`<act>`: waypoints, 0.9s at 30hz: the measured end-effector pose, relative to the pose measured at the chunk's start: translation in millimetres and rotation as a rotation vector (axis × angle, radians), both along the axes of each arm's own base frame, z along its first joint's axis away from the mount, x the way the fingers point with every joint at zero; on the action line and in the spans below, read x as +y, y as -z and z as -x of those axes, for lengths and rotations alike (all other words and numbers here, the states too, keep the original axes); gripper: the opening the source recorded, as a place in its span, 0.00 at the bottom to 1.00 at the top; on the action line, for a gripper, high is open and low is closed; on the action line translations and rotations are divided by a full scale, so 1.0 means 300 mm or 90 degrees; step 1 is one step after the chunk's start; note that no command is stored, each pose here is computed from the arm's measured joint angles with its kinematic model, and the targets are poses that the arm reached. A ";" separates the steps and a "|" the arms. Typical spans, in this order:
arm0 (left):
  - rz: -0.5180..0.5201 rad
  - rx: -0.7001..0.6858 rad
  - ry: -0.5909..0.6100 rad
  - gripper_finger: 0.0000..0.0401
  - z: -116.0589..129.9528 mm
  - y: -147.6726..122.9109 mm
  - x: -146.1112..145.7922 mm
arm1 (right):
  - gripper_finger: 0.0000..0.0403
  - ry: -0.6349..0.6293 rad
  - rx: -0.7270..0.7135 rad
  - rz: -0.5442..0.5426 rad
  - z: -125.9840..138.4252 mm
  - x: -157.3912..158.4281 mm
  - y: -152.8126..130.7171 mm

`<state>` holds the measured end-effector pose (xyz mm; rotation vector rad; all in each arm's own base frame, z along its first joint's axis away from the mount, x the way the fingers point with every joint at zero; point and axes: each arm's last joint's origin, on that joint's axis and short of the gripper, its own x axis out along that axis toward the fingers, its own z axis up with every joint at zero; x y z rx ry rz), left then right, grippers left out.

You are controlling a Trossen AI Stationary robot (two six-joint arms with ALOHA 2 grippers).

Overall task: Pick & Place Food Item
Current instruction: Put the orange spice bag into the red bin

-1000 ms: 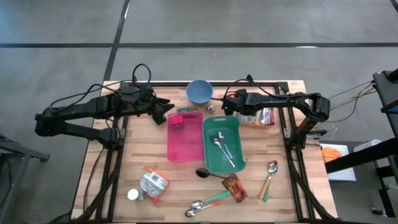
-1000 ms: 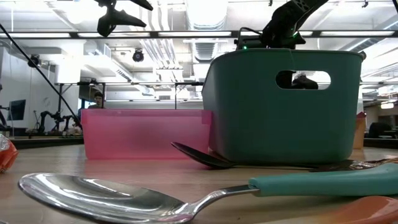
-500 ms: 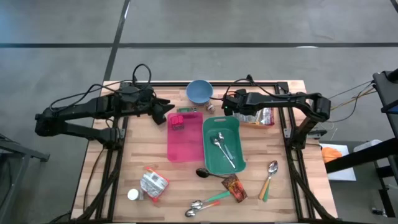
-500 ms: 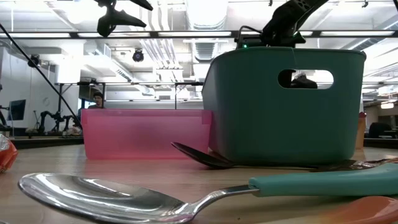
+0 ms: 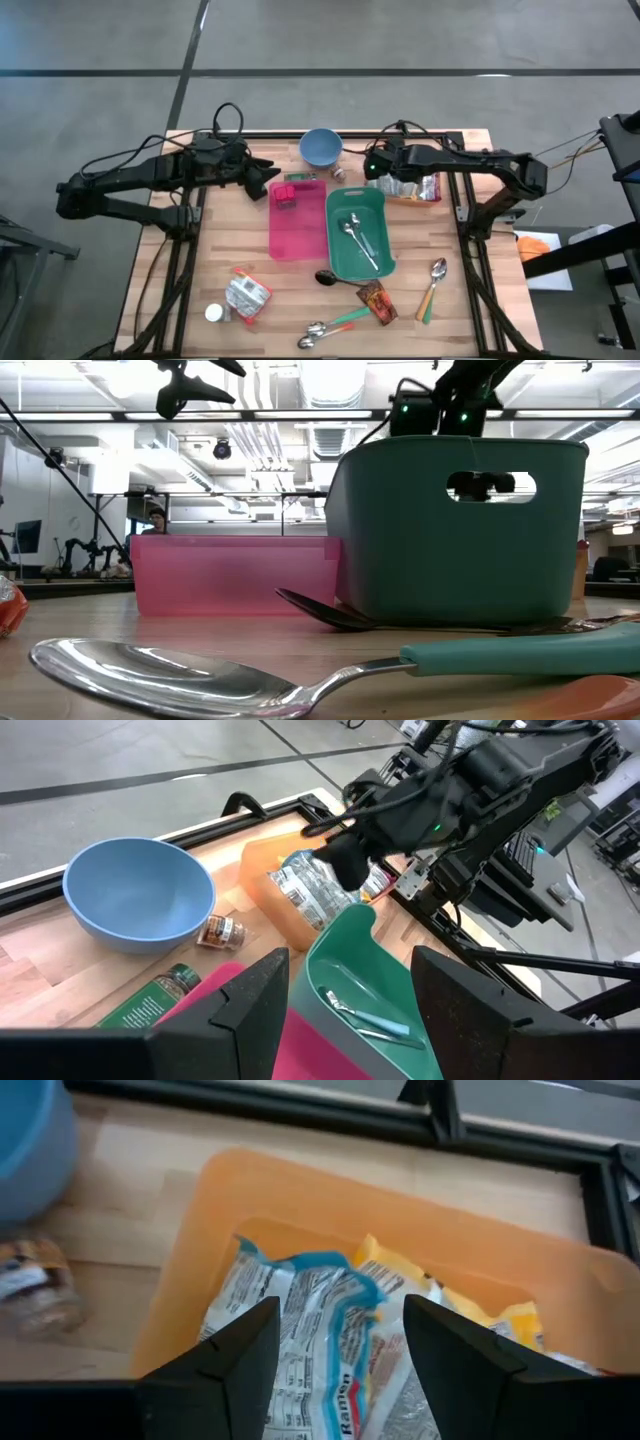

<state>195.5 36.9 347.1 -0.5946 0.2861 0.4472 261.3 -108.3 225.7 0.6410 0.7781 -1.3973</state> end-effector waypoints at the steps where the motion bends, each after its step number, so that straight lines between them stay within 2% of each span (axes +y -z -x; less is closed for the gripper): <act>1: 0.000 0.000 0.000 0.53 0.000 0.000 0.000 | 0.52 -0.001 -0.010 0.004 0.008 0.003 -0.016; 7: 0.000 0.000 0.000 0.53 0.000 0.000 0.000 | 0.52 -0.044 -0.062 0.004 0.056 0.025 -0.109; 19: 0.001 0.000 0.005 0.53 0.000 0.000 -0.001 | 0.52 -0.173 -0.185 -0.163 0.178 0.147 -0.244; 27: -0.005 0.004 0.007 0.53 0.000 0.000 0.000 | 0.52 -0.277 -0.217 -0.247 0.186 0.283 -0.267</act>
